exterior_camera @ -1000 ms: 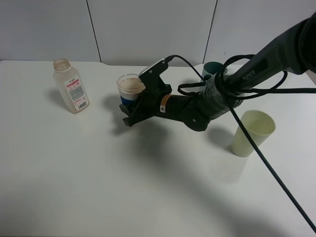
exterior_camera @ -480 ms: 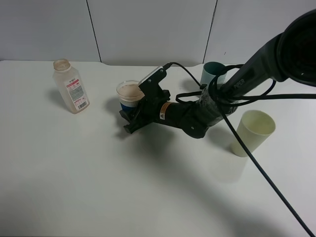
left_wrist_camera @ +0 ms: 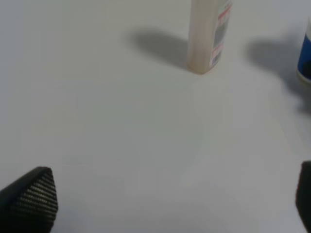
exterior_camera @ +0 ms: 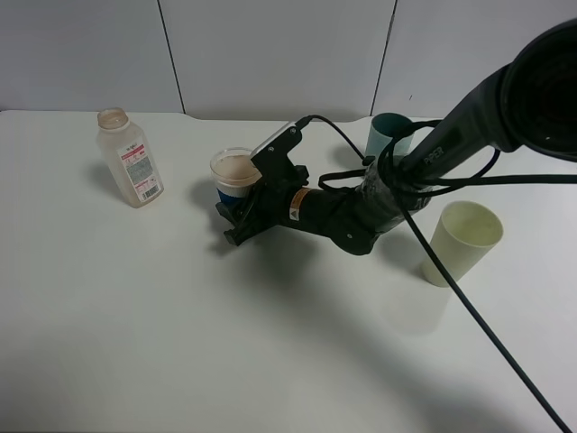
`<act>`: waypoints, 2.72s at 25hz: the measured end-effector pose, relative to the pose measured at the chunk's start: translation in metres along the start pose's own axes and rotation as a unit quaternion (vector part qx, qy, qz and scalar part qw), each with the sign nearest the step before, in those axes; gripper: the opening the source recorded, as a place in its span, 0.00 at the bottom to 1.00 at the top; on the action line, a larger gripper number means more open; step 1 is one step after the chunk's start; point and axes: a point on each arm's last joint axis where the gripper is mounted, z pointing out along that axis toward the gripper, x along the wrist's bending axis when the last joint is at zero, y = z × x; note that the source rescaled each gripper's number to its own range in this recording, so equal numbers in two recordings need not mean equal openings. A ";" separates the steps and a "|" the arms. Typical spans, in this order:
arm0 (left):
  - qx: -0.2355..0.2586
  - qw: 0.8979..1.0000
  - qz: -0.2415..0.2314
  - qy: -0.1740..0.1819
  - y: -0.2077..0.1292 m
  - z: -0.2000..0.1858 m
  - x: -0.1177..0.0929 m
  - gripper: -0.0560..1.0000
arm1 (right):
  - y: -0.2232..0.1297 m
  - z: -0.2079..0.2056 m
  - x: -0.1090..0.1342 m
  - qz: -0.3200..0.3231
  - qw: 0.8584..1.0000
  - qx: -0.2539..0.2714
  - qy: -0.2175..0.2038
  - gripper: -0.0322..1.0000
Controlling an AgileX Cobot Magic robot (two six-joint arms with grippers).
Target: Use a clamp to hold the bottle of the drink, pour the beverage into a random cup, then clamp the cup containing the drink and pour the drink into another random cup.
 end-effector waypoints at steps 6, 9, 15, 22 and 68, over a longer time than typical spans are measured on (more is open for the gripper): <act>0.000 1.000 0.000 0.000 0.000 0.000 0.000 1.00 | 0.012 -0.005 -0.001 -0.005 1.000 0.015 -0.002 0.80; 0.000 1.000 0.000 0.000 0.000 0.000 0.000 1.00 | 0.025 -0.011 -0.004 -0.008 1.000 0.029 -0.007 0.95; 0.000 1.000 0.000 0.000 0.000 0.000 0.000 1.00 | 0.047 -0.024 -0.008 -0.014 0.998 0.059 -0.016 0.99; 0.000 1.000 0.000 0.000 0.000 0.000 0.000 1.00 | 0.105 -0.064 -0.016 0.048 0.995 0.074 -0.045 1.00; 0.000 1.000 0.000 0.000 0.000 0.000 0.000 1.00 | 0.213 -0.442 -0.099 0.179 0.866 -0.006 -0.467 1.00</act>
